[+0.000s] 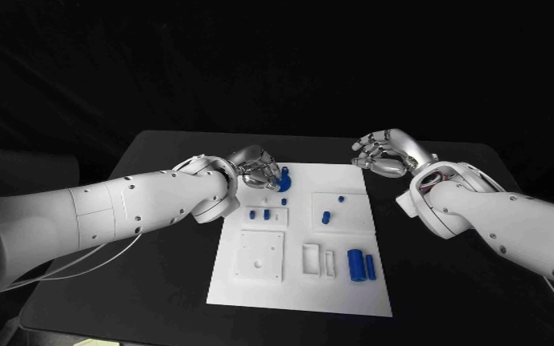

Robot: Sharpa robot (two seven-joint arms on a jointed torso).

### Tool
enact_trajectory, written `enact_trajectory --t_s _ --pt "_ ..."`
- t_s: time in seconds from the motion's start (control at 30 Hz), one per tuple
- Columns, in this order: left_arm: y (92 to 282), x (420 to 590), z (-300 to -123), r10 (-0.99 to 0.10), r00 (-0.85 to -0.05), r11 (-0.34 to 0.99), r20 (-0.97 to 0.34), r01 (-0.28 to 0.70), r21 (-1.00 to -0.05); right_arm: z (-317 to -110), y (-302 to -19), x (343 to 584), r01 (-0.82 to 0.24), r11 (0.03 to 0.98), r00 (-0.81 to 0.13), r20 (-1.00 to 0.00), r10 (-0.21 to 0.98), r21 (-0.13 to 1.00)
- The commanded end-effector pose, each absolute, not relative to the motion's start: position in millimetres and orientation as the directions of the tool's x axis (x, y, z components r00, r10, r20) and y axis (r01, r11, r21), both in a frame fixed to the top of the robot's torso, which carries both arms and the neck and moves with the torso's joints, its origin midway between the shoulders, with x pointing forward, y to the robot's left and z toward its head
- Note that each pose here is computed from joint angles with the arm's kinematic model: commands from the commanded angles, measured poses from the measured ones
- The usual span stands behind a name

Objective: Assemble the parts on the task board

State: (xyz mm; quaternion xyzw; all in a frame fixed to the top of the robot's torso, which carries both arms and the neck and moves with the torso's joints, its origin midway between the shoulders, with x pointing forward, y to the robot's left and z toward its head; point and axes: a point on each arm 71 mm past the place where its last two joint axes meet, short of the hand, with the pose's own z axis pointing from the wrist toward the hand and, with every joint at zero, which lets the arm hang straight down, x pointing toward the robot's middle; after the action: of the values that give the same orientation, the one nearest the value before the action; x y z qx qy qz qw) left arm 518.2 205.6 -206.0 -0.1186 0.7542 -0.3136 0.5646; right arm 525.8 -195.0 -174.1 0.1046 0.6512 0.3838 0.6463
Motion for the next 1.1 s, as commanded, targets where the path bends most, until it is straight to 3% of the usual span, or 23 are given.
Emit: enact_trajectory --t_s 0.03,0.4,0.67,1.1 --pt "192.8 518.8 -201.4 -0.427 -0.327 0.77 -0.843 0.358 -0.529 -173.5 -193.4 525.6 -0.376 0.681 -0.144 -0.766 0.626 0.628" --pt "167.0 521.4 -204.3 -0.221 -0.274 0.797 -0.936 0.501 -0.336 -173.7 -191.9 525.7 -0.378 0.68 -0.147 -0.766 0.626 0.628" --pt "159.2 522.0 -211.0 -0.089 -0.276 0.816 -0.957 0.531 -0.229 -173.7 -190.8 525.7 -0.38 0.679 -0.148 -0.765 0.626 0.629" --pt "157.1 526.2 -225.7 -0.017 -0.288 0.832 -0.958 0.527 -0.173 -173.5 -189.8 525.3 -0.382 0.677 -0.15 -0.765 0.627 0.629"
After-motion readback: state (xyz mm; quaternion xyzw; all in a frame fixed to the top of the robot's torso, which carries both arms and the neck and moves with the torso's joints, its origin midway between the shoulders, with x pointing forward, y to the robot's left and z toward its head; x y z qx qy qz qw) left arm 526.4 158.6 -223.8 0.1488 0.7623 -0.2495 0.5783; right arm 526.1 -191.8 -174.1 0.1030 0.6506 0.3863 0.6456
